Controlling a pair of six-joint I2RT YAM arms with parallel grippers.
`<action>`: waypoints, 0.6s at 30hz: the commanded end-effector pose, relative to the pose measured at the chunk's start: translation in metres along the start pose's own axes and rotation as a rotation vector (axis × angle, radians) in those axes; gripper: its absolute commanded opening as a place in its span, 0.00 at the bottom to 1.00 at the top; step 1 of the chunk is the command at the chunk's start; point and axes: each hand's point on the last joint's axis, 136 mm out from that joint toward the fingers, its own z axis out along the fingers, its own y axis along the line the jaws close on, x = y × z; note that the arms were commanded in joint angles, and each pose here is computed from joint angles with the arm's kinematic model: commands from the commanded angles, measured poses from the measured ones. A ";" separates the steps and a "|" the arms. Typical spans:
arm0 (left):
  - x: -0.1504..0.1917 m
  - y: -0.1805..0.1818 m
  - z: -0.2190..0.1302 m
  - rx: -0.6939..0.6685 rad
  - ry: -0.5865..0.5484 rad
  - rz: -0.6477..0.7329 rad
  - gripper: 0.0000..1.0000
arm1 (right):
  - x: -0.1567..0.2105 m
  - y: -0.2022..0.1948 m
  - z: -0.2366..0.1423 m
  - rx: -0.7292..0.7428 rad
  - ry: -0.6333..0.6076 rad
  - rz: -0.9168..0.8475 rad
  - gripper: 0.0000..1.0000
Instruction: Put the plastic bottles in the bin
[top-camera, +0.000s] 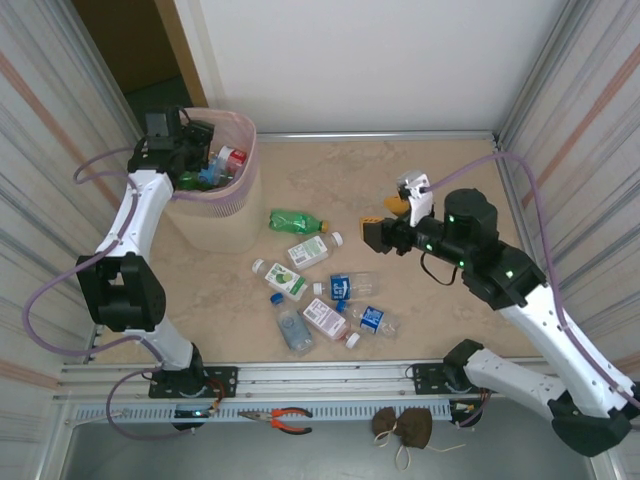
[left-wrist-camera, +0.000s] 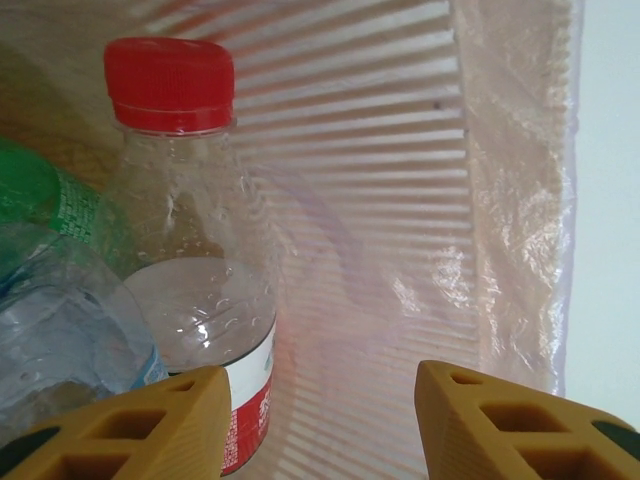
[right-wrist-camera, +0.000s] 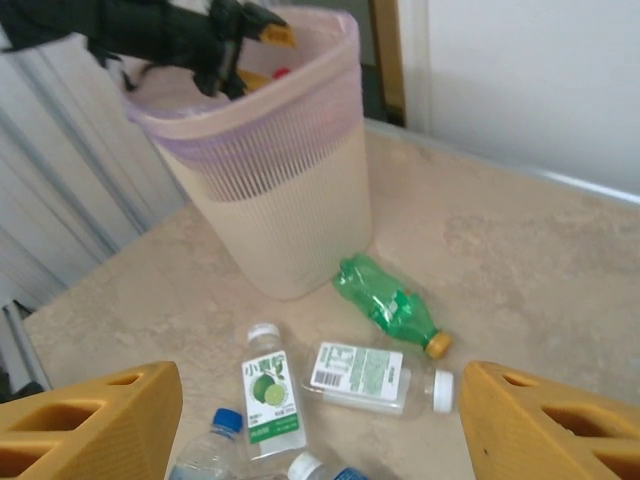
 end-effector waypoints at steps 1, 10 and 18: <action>-0.001 -0.018 -0.013 0.074 0.003 0.072 0.52 | 0.010 -0.010 0.007 0.057 0.069 0.078 0.72; 0.012 -0.072 -0.067 0.280 0.028 0.301 0.52 | 0.052 -0.015 0.062 -0.029 0.284 -0.119 0.70; 0.040 -0.078 -0.120 0.426 0.057 0.537 0.59 | 0.083 -0.030 0.126 -0.184 0.438 -0.312 0.66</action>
